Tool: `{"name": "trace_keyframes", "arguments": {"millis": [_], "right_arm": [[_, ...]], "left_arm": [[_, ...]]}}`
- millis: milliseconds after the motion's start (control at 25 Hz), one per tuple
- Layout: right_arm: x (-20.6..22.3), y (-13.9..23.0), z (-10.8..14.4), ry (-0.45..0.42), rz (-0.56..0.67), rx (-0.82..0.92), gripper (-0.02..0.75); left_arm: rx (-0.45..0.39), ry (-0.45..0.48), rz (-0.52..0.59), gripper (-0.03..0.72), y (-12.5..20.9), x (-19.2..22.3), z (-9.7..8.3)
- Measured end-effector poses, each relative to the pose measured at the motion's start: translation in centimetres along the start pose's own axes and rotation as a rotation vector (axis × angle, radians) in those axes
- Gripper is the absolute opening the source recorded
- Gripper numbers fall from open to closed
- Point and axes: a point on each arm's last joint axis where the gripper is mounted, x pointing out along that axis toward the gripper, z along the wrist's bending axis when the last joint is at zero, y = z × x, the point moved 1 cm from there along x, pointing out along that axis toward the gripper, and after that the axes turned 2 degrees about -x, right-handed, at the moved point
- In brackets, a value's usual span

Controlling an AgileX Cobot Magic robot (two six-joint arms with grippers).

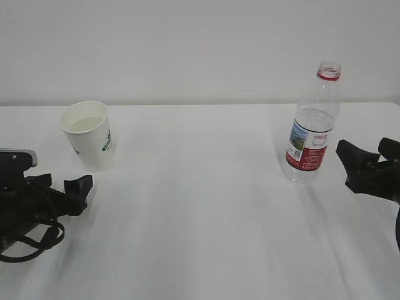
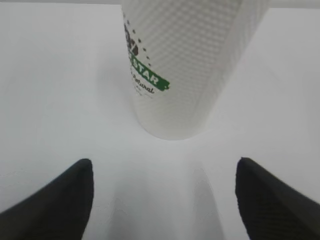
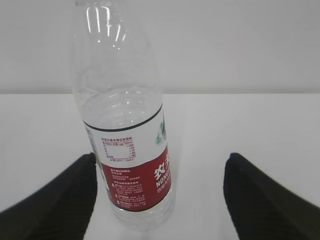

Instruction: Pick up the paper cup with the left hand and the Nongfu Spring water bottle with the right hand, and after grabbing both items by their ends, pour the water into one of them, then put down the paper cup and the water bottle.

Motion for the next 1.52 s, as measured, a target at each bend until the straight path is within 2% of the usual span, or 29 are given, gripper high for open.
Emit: {"name": "trace_keyframes", "arguments": {"millis": [360,600,1000,1520], "right_arm": [[0.0,-0.1,0.2,-0.018,-0.003,-0.007,0.593],[-0.6,-1.8,0.3,-0.025,-0.07,-0.015,0.593],[-1.9,-3.6,0.1,0.007,-0.094,-0.014,0.593],[-3.2,-4.9,-0.2,0.043,-0.091,0.004,0.593]], "left_arm": [[0.007,0.031,-0.032,0.636,-1.3,-1.9,-0.3],[0.001,0.051,-0.106,0.626,-3.3,-3.0,-0.6],[-0.003,0.095,-0.228,0.612,-6.6,-4.7,-1.4],[-0.013,0.112,-0.238,0.593,-9.7,-7.6,-1.8]]}}
